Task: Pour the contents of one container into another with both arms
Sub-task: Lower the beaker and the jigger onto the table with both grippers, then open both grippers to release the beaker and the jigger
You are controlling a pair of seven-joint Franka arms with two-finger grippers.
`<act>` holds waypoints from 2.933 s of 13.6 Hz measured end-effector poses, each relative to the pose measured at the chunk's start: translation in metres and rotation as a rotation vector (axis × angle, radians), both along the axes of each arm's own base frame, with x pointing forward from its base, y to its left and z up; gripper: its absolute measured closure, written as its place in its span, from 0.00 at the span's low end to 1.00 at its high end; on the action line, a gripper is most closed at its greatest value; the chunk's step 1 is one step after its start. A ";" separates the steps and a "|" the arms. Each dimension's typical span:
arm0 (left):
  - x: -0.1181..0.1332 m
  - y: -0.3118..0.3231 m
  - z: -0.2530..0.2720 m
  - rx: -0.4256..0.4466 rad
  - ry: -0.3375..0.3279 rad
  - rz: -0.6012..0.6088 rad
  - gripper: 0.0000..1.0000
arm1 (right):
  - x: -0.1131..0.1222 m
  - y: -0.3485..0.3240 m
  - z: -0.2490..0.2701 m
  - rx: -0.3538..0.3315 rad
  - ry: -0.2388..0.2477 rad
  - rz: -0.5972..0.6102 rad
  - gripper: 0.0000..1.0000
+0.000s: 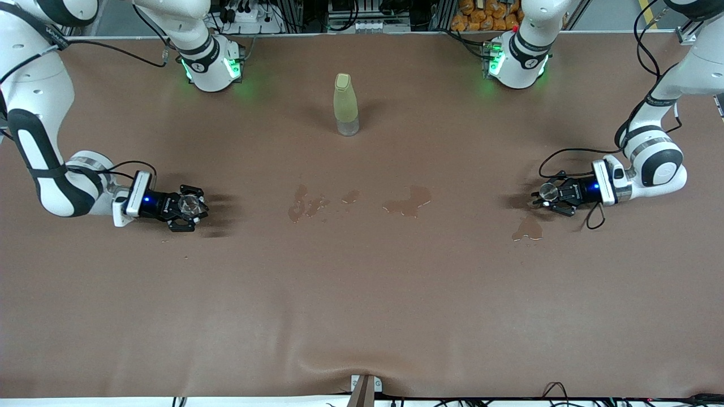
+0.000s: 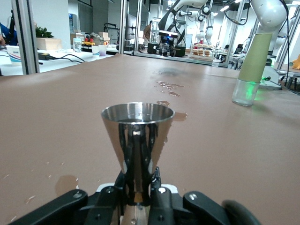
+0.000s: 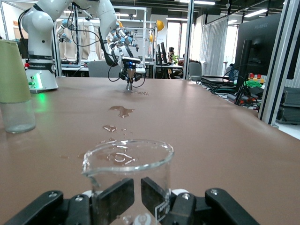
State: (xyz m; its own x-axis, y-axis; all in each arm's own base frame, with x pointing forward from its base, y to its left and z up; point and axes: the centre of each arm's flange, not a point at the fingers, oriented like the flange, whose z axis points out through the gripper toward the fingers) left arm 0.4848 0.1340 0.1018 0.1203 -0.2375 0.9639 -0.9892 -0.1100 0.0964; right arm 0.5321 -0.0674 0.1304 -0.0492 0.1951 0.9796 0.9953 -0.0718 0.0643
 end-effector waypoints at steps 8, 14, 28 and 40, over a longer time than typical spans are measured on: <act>0.001 0.009 -0.013 -0.024 -0.004 0.017 0.74 | 0.006 0.001 -0.035 -0.100 0.023 -0.022 0.84; 0.005 0.010 -0.013 -0.037 -0.011 0.013 0.25 | 0.003 0.004 -0.054 -0.149 0.046 -0.031 0.84; 0.041 0.122 0.090 0.276 0.146 -0.120 0.00 | 0.010 -0.008 -0.054 -0.186 0.047 -0.055 0.00; 0.077 0.072 0.286 0.608 0.324 -0.016 0.00 | 0.046 -0.080 0.094 -0.475 0.218 -0.146 0.00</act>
State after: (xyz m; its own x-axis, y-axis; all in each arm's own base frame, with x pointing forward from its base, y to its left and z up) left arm 0.5619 0.2056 0.3879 0.3720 -0.7290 0.5746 -0.9228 -0.2238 0.3135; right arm 0.5780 -0.1470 0.2245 0.2061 0.6085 0.7663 0.9711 -0.2236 -0.0836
